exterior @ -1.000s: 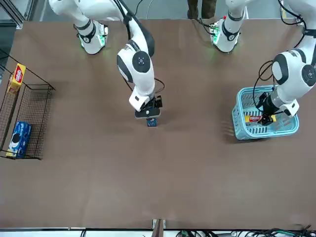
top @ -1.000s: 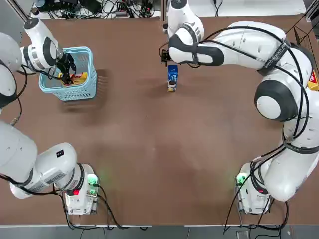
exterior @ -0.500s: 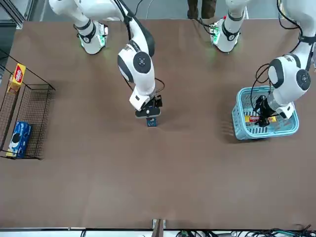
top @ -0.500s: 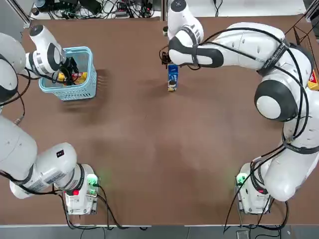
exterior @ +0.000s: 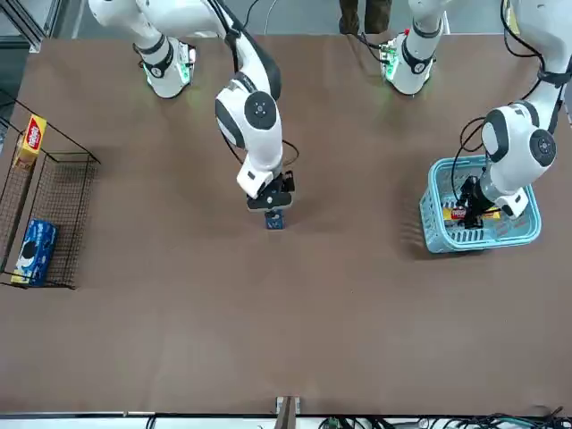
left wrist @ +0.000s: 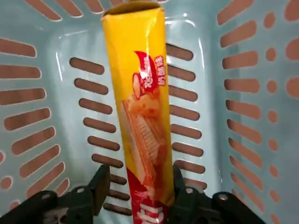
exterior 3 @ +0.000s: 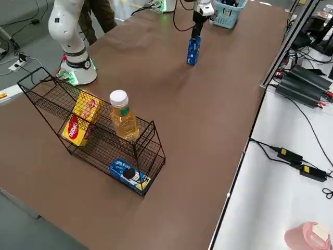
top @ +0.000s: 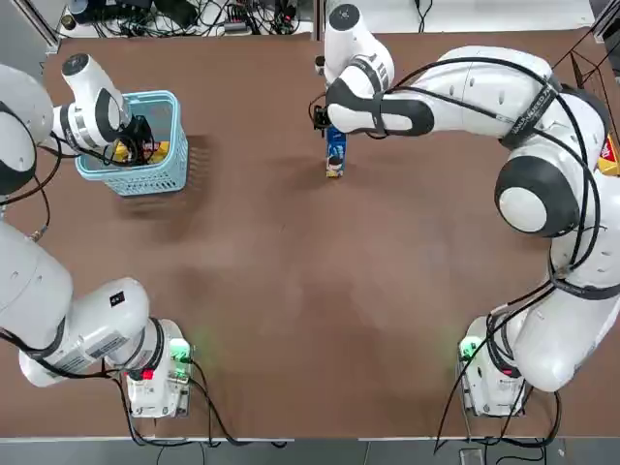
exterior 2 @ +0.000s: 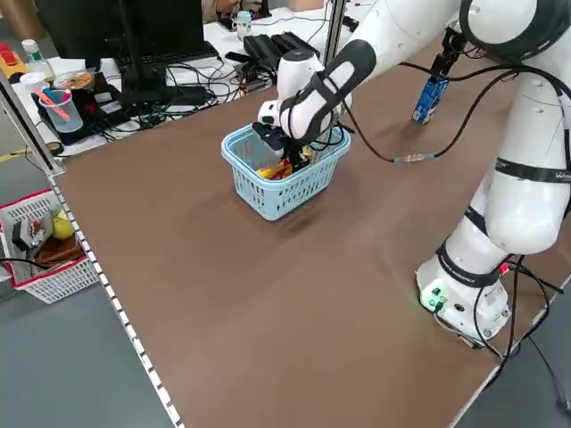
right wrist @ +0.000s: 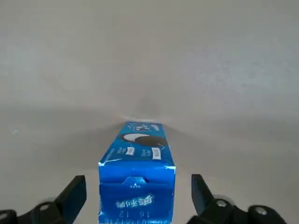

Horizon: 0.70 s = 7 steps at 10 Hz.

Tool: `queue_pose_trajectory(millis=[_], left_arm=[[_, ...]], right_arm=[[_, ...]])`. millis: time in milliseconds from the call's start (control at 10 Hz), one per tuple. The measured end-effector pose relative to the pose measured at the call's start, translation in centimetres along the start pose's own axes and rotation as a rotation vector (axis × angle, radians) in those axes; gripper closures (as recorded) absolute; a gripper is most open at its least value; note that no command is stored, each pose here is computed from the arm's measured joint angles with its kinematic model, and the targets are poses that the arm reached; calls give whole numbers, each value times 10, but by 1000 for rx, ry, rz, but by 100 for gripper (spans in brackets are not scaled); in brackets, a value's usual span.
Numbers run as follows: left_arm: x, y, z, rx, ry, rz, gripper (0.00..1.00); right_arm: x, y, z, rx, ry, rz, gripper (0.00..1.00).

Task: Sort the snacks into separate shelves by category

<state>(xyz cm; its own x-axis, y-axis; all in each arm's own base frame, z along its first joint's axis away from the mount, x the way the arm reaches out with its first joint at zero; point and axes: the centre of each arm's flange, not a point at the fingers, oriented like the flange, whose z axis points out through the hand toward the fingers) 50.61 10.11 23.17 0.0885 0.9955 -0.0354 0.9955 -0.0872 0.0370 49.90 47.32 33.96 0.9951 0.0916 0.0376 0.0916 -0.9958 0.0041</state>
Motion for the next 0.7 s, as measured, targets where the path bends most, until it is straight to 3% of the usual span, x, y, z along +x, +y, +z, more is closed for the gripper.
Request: queue_pose_trajectory(millis=[300, 700], left_arm=[[1, 2, 0, -16, 4, -1, 45], [1, 2, 0, -23, 5, -1, 73]], right_arm=[[-1, 4, 9, -6, 12, -1, 1], [4, 9, 11, -7, 36, 21, 3]])
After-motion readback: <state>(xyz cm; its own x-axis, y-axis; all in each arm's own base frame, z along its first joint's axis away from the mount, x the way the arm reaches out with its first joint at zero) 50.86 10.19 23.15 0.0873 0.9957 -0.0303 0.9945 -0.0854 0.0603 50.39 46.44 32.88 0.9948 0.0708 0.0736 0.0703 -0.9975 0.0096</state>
